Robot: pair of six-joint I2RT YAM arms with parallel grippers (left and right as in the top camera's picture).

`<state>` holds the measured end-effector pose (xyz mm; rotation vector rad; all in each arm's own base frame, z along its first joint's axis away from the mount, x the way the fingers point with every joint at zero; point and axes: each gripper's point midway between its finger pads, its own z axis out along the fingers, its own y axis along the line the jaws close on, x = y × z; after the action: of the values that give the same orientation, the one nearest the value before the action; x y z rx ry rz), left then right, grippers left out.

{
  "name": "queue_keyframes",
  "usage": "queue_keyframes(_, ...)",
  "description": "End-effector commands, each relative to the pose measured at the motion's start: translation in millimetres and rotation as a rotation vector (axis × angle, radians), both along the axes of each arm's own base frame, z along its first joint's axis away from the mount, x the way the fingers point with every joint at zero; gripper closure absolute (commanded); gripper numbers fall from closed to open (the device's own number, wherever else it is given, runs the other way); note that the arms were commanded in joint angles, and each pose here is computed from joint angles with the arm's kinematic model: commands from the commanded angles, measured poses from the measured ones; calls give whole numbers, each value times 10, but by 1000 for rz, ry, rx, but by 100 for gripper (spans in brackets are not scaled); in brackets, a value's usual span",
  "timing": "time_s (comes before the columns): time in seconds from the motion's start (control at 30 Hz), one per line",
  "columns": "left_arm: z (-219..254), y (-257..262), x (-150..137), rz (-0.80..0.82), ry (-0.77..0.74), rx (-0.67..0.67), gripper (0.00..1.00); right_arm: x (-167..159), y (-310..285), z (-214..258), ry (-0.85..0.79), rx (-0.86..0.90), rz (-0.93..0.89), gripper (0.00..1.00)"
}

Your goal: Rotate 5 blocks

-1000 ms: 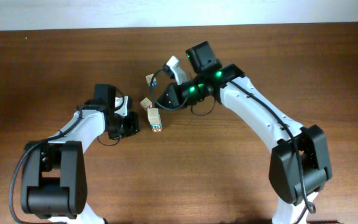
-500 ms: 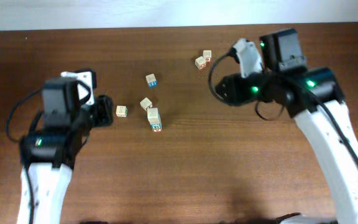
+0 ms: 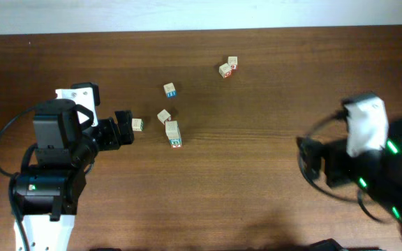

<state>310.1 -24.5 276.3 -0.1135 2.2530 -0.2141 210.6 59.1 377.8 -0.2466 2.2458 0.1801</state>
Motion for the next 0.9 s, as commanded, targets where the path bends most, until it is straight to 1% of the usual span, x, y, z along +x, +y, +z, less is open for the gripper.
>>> queue_keyframes(0.0,53,27,4,6,-15,14,1,-211,-113,150,-72,10,-31,2)
queue_keyframes(0.13,53,27,3,6,-15,14,1,-466,-192,76,-48,-5,-32,1)
queue_keyframes(0.2,53,27,4,6,-15,14,1,-500,-320,47,-46,-47,-86,2)
queue_keyframes(0.27,53,27,4,6,-15,14,1,-480,-391,57,-56,-72,-119,2)
queue_keyframes(0.37,53,27,3,6,-15,14,1,-335,-534,99,-113,-128,-196,2)
queue_keyframes(0.5,53,27,4,6,-15,14,1,-198,-443,50,-213,-231,-54,2)
queue_keyframes(0.7,53,27,4,6,-15,14,1,-32,-425,-312,-440,-136,-82,2)
queue_keyframes(0.77,53,27,4,6,-15,14,1,53,-383,-526,-518,-95,-72,2)
queue_keyframes(0.87,53,27,4,6,-15,14,1,151,-403,-882,-591,-5,-119,2)
